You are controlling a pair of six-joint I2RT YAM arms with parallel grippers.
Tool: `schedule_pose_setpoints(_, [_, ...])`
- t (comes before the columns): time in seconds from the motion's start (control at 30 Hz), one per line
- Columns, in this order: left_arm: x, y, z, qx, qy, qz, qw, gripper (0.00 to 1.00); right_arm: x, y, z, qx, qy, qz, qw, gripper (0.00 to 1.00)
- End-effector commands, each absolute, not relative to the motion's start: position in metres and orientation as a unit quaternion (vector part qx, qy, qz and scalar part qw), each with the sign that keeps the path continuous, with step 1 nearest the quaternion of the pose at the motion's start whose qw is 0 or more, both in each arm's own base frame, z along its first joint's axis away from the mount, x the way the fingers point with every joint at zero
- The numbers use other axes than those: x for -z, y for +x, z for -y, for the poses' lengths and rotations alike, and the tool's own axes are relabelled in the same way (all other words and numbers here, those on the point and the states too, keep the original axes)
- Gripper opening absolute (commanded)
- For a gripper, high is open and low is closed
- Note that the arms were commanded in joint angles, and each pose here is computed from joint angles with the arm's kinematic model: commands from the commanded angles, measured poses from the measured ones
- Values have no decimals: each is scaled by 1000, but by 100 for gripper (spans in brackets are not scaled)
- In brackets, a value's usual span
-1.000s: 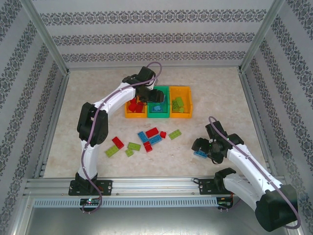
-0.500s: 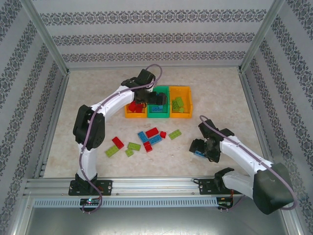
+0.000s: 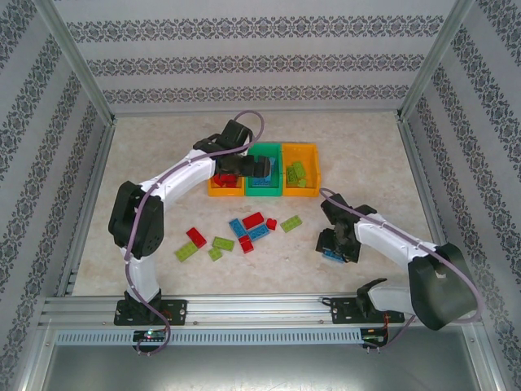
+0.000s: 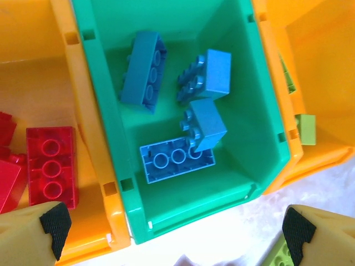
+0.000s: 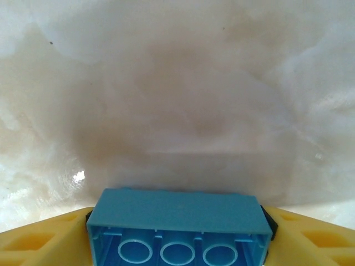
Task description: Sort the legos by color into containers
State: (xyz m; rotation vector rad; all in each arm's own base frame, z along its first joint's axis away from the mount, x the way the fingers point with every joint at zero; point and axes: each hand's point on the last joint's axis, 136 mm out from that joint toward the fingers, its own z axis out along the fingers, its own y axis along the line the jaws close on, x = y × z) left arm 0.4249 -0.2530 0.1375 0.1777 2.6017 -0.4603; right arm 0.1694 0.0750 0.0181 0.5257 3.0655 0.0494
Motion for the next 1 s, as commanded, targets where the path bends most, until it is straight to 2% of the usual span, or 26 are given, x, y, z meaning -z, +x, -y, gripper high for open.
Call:
schedule_pose_setpoints(0.0, [-160,428,247,160,57,-945,281,99,-19,170,-70,11,152,-988,13,70])
schedule_pose_setpoints(0.17, [-161,426,238,141,55,-946,285,99,-23,179,-78,4,144,-989,20,55])
schedule_pose_setpoints(0.33, [-162,421,219,105,38,-948,297,99,-57,212,-104,-36,117,-990,77,55])
schedule_pose_setpoints(0.63, [-149,394,187,69,29,-952,296,99,-144,320,-192,-199,55,-958,198,56])
schedule_pose_setpoints(0.97, [-121,356,129,47,-50,-960,272,99,-164,415,-261,-269,44,-940,205,56])
